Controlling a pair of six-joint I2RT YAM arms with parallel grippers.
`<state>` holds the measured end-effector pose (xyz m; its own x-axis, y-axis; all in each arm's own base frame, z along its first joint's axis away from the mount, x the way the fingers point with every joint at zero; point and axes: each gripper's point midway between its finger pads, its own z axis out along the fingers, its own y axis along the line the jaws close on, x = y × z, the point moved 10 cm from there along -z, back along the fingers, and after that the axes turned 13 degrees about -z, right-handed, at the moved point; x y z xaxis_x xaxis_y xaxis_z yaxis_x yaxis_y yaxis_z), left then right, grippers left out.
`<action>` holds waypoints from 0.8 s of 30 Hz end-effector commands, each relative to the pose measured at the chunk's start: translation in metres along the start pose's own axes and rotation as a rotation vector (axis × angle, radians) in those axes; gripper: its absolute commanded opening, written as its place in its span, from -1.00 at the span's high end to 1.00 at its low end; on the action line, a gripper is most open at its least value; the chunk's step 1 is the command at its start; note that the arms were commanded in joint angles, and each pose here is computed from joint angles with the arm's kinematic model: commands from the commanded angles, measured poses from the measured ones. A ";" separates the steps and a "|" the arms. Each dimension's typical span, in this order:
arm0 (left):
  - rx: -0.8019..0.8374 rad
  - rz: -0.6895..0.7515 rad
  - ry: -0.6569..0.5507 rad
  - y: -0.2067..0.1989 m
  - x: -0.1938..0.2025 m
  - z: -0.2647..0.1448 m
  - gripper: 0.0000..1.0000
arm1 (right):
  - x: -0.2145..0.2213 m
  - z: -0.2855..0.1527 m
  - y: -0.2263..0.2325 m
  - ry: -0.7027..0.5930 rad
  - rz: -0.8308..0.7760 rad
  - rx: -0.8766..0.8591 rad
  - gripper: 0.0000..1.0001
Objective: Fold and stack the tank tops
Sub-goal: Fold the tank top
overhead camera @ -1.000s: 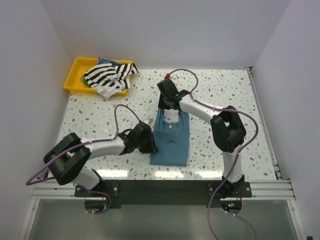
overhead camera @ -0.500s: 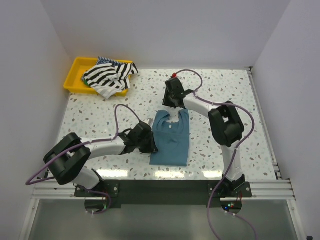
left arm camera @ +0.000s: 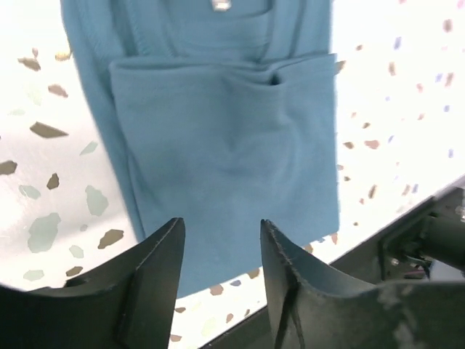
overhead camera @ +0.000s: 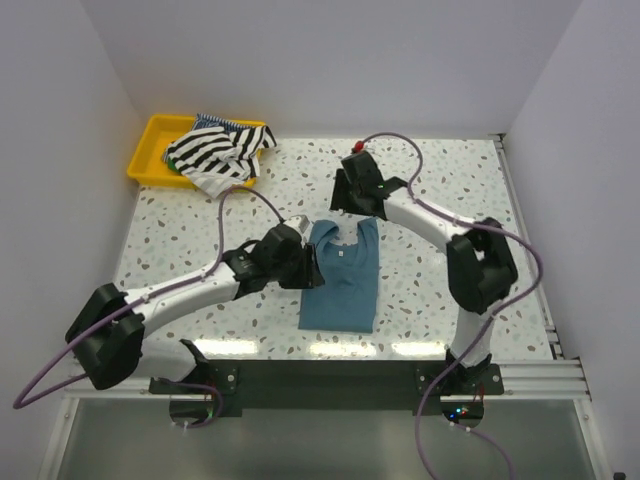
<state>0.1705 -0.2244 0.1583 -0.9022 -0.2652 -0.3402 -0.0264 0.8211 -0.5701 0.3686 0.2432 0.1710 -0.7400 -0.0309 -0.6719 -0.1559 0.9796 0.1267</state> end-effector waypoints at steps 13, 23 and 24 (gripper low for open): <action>0.150 -0.033 0.170 0.029 0.041 -0.029 -0.33 | 0.182 -0.170 -0.041 0.173 0.118 -0.073 -0.03; 0.141 -0.077 0.225 0.051 0.059 -0.010 -0.37 | 0.236 -0.155 -0.040 0.242 0.246 -0.120 0.08; 0.131 -0.083 0.225 0.053 0.060 -0.009 -0.36 | 0.238 -0.153 -0.040 0.251 0.256 -0.114 0.08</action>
<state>0.1088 -0.1860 0.1141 -0.9760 -0.1804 -0.1222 -0.0616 0.7663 -0.6395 0.0930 0.1543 0.1172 -0.9072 0.0564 -0.4168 -0.0652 0.9601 0.2719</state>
